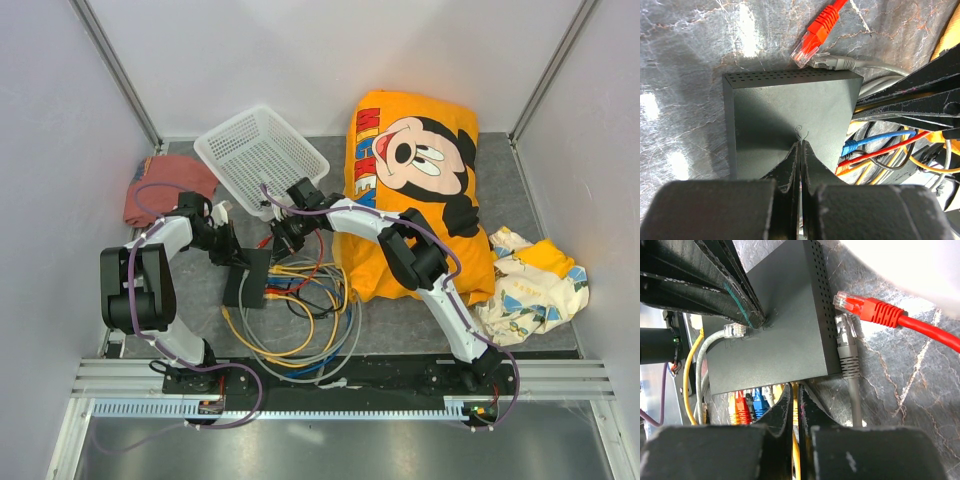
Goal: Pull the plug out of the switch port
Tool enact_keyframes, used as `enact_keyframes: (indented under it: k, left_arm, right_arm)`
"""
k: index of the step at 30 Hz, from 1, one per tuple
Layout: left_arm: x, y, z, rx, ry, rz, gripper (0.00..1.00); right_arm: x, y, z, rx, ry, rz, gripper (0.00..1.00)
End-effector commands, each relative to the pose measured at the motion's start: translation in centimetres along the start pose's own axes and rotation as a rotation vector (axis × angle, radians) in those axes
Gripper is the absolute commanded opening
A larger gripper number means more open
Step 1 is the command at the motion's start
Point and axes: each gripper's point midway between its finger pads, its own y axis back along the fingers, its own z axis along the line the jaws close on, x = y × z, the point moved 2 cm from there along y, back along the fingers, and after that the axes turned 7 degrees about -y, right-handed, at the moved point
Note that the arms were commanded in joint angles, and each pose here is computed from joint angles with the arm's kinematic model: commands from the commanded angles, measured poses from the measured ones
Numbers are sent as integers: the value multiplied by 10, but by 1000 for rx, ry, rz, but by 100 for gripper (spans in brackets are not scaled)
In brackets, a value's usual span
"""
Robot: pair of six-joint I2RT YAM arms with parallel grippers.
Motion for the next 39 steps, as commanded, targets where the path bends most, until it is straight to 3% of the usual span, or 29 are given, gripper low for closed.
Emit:
enact_keyframes:
  k: [1, 12, 16, 20, 30, 39]
  left_arm:
    - [-2, -3, 17, -94, -17, 4, 2]
    - [-2, -3, 18, -93, -20, 1, 1]
    - [-3, -3, 18, -91, -21, -1, 1]
    - [-2, -5, 18, -89, -17, 9, 2]
    - [-2, -7, 20, -92, -19, 21, 1]
    - [-2, -4, 19, -93, -25, 16, 2]
  right_arm:
    - [74, -16, -43, 177, -222, 205, 0]
    - [91, 0, -40, 202, -168, 276, 1]
    - [90, -3, -44, 144, -245, 271, 30]
    - [99, -7, -49, 113, -296, 289, 42]
    - [88, -15, -37, -4, -329, 255, 36]
    - [69, -14, -25, -21, -336, 204, 48]
